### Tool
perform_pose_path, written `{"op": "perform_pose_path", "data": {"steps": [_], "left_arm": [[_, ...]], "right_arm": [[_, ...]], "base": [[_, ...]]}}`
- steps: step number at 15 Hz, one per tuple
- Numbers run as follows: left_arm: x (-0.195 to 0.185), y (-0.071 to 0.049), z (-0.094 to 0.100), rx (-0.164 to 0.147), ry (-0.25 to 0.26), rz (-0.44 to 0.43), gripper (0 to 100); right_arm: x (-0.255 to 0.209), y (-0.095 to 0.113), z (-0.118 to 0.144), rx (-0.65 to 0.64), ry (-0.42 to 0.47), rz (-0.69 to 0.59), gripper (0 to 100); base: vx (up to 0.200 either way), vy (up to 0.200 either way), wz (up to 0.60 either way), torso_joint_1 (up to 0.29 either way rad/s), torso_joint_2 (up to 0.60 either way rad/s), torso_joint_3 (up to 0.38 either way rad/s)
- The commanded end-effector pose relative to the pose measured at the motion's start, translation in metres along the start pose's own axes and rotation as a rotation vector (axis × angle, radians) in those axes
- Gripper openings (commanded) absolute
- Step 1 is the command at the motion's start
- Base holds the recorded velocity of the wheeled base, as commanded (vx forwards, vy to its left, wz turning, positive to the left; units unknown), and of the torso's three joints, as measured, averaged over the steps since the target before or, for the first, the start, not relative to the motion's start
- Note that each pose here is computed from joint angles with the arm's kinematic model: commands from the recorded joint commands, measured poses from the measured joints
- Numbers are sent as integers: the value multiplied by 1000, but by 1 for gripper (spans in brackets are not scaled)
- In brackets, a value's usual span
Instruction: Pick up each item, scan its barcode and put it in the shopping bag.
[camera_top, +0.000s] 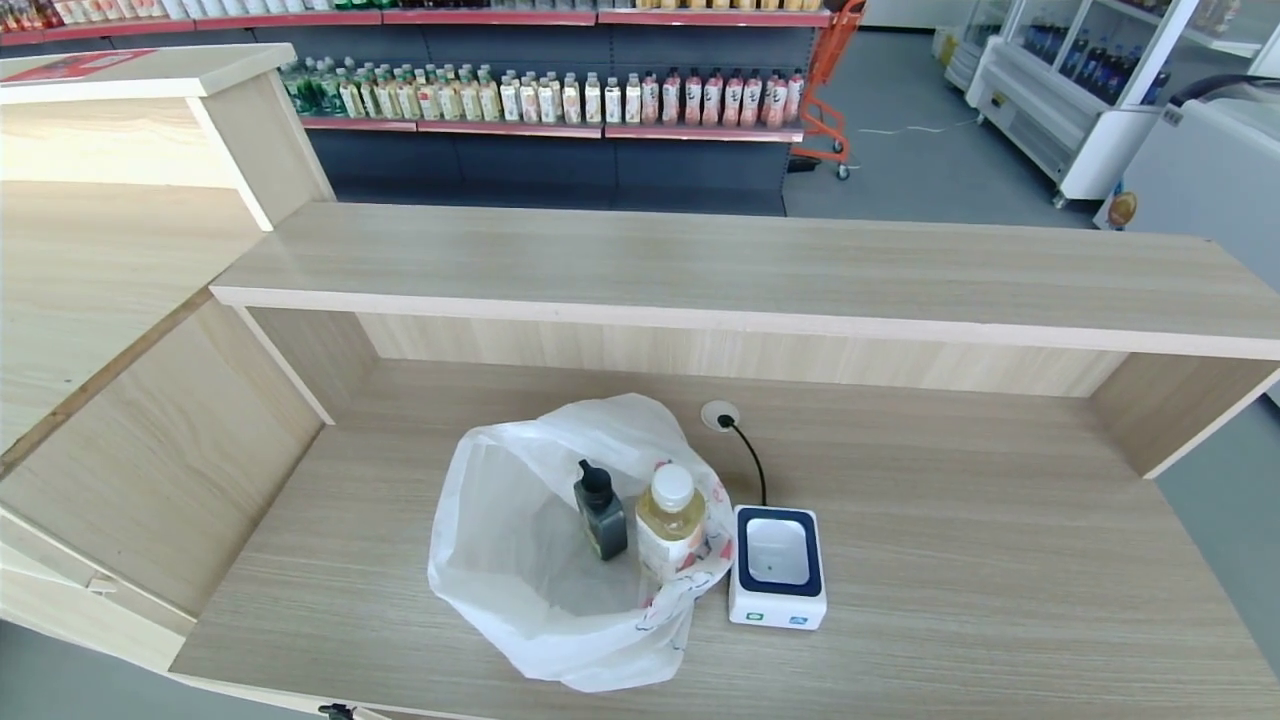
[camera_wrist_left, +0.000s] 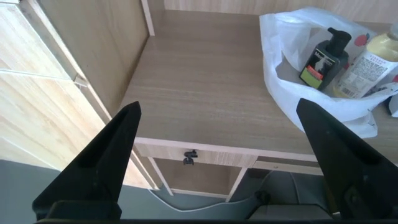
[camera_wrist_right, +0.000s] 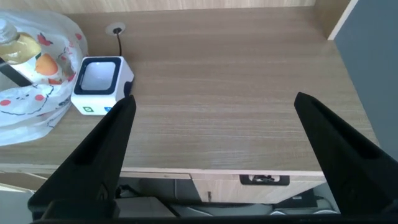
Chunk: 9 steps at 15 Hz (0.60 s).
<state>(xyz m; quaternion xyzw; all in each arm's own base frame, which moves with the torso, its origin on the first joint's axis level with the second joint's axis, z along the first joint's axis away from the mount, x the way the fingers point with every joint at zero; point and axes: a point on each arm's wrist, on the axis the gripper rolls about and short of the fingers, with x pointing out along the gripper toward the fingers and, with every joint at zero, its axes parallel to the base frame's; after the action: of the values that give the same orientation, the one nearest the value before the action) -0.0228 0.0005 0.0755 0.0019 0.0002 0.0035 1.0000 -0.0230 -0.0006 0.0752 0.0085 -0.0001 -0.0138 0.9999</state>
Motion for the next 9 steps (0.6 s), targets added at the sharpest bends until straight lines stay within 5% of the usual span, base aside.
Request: {"op": "perform_pose_path", "data": {"steps": [1,9], "left_arm": [[0,0,0,-1,0,1,100],[0,0,0,-1,0,1,100]], "right_arm": [[0,0,0,0,2,2,100],[0,0,0,0,2,2,100]], "base": [[0,0,0,0,0,0],[0,0,0,0,0,0]]}}
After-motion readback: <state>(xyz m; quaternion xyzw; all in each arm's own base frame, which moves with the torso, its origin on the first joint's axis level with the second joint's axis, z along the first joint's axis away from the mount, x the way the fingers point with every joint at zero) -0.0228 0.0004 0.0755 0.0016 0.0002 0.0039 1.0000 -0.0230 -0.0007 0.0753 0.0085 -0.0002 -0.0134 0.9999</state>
